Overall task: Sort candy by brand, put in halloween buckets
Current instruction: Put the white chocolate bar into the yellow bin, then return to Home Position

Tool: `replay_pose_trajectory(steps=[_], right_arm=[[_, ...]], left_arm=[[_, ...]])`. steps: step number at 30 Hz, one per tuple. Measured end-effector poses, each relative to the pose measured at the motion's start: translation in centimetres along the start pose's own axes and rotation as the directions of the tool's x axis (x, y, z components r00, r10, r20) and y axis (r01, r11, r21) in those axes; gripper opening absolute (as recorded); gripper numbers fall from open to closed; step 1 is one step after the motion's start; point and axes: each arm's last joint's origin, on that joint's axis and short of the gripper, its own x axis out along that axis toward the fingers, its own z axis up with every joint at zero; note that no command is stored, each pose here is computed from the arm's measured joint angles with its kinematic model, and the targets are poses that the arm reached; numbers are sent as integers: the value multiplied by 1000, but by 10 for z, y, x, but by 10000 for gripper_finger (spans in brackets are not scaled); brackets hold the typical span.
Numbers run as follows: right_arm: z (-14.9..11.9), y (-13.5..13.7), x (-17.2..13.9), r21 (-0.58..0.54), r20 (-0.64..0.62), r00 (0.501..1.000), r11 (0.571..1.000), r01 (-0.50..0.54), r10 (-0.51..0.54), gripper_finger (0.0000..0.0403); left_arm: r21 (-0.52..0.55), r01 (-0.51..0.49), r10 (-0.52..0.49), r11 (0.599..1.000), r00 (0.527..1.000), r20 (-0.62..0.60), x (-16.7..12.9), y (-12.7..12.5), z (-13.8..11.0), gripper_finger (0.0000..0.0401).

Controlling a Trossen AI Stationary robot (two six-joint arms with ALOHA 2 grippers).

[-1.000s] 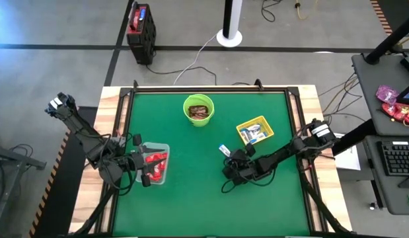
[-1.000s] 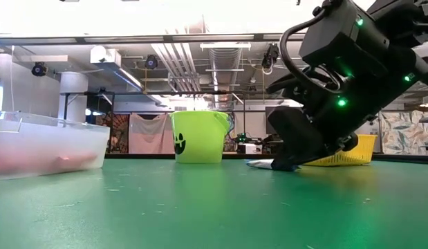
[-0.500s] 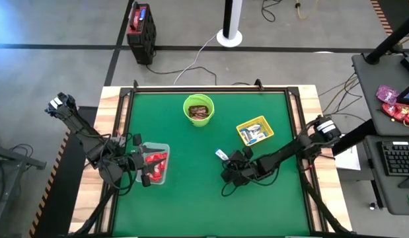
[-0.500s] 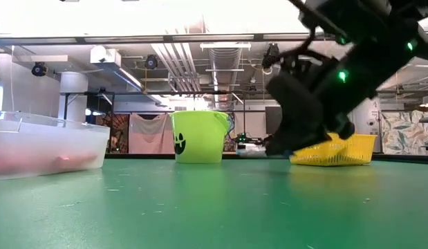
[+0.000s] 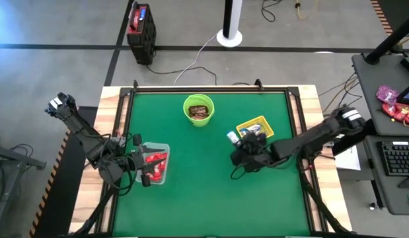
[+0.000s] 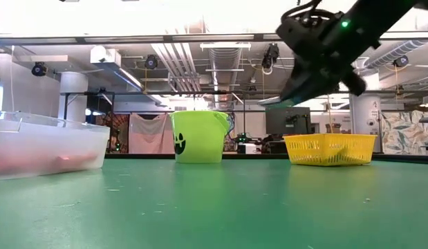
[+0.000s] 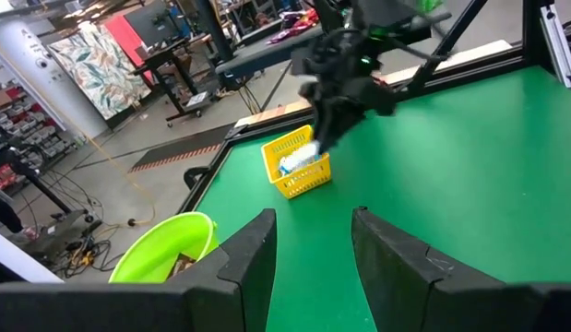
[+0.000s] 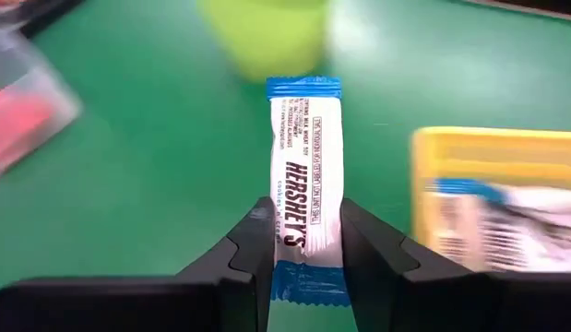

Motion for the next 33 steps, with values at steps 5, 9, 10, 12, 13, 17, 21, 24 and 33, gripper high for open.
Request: replay_pose_trajectory(steps=[5, 9, 10, 12, 13, 17, 21, 24, 33], right_arm=[[17, -31, -18, 105, -39, 990, 985, 140, -137, 91], [19, -48, -27, 148, -74, 972, 961, 232, -224, 92], [19, -50, -28, 160, -83, 968, 956, 246, -235, 92], [17, -54, -29, 175, -112, 957, 943, 285, -268, 92], [16, -56, -29, 186, -121, 951, 934, 303, -285, 92], [15, -64, -25, 215, -171, 918, 896, 390, -358, 102], [17, -67, -21, 223, -197, 902, 879, 422, -384, 137], [19, -69, -19, 212, -198, 898, 878, 430, -392, 170], [25, -65, -19, 172, -199, 907, 898, 405, -371, 228]], left_arm=[[-8, 0, 0, 1000, 1000, 0, 0, 0, 0, 127], [-11, 0, 0, 1000, 1000, 0, 0, 0, 0, 127], [-11, 0, 0, 1000, 1000, 0, 0, 0, 0, 127], [-12, 0, 0, 1000, 1000, 0, 0, 0, 0, 127], [-14, 0, 0, 1000, 1000, 0, 0, 0, 0, 127], [-19, 0, 0, 1000, 1000, 0, 0, 0, 0, 127], [-26, 0, 0, 1000, 1000, 1, 0, 0, 0, 127], [-28, 0, 0, 1000, 1000, 0, 0, 0, 0, 127], [-31, 0, 0, 1000, 1000, 1, 0, 0, 0, 127]])
